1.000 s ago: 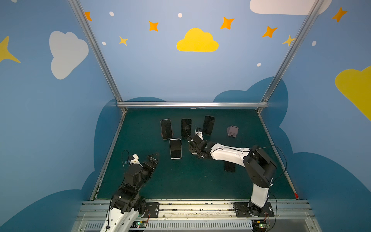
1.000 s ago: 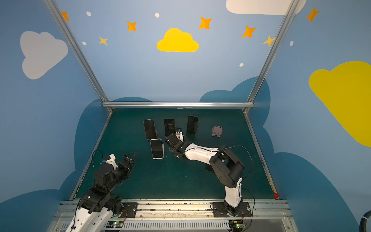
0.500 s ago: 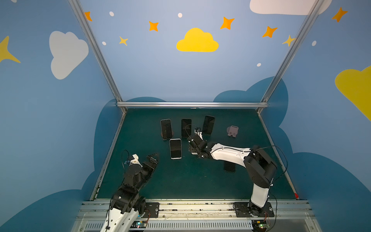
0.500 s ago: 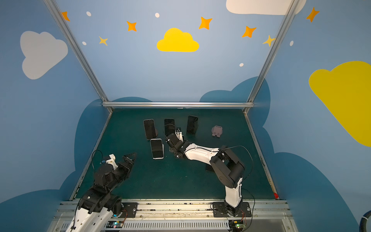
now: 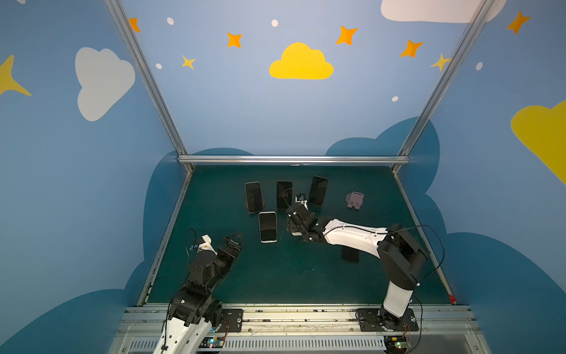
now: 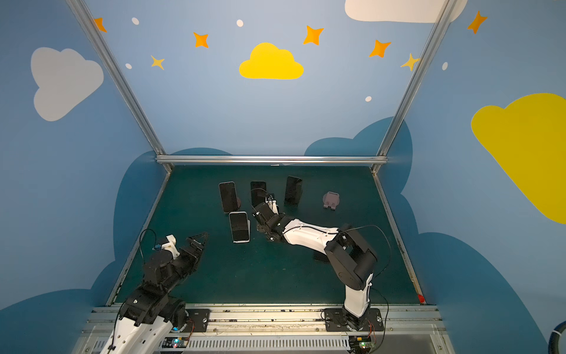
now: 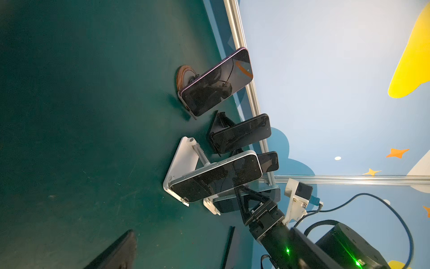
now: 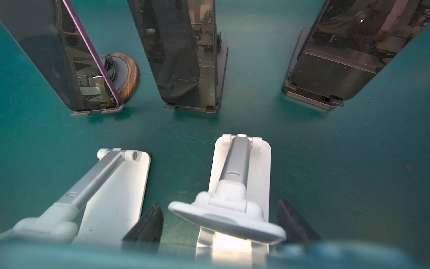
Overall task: Remove the phone from the phone stand
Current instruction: Remove the phone from the phone stand, then place the phone at the center of the table.
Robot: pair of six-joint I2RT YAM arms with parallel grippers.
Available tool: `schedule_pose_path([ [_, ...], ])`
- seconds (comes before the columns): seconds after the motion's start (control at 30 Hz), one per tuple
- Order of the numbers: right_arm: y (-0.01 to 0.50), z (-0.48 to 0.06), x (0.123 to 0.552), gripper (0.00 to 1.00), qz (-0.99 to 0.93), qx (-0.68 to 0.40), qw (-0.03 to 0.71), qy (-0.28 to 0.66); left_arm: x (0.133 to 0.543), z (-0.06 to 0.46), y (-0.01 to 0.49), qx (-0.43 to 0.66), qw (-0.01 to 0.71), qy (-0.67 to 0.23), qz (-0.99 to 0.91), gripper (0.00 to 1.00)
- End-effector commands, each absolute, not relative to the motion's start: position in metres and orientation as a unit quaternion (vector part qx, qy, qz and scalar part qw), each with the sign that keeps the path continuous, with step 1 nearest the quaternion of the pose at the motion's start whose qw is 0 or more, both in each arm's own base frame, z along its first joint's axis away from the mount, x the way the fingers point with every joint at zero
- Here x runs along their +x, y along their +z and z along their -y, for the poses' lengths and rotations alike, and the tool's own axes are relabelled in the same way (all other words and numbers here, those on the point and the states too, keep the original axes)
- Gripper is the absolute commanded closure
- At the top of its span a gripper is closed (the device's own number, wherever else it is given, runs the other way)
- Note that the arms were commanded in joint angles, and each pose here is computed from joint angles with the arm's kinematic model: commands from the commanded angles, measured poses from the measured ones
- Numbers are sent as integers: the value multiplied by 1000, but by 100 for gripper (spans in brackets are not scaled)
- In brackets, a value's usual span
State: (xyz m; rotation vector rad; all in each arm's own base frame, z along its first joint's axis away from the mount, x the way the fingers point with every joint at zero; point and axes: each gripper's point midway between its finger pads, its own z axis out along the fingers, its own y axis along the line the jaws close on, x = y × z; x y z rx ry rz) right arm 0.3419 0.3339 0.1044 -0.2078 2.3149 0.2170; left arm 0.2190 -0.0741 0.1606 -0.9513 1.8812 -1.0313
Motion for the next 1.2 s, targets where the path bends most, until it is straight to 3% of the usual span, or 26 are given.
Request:
schedule_pose_path([
  [0.0, 123, -332, 343, 32, -904, -83, 408, 97, 221, 75, 177, -366, 398, -420, -728, 0],
  [0.67, 129, -291, 326, 31, -909, -97, 396, 84, 225, 82, 177, -366, 387, -431, -729, 0],
  [0.9, 122, -254, 313, 31, -918, -60, 385, 74, 228, 92, 190, -347, 384, -461, -721, 0],
  [1.17, 107, -215, 288, 31, -946, -50, 315, 61, 228, 97, 193, -338, 379, -468, -723, 0],
])
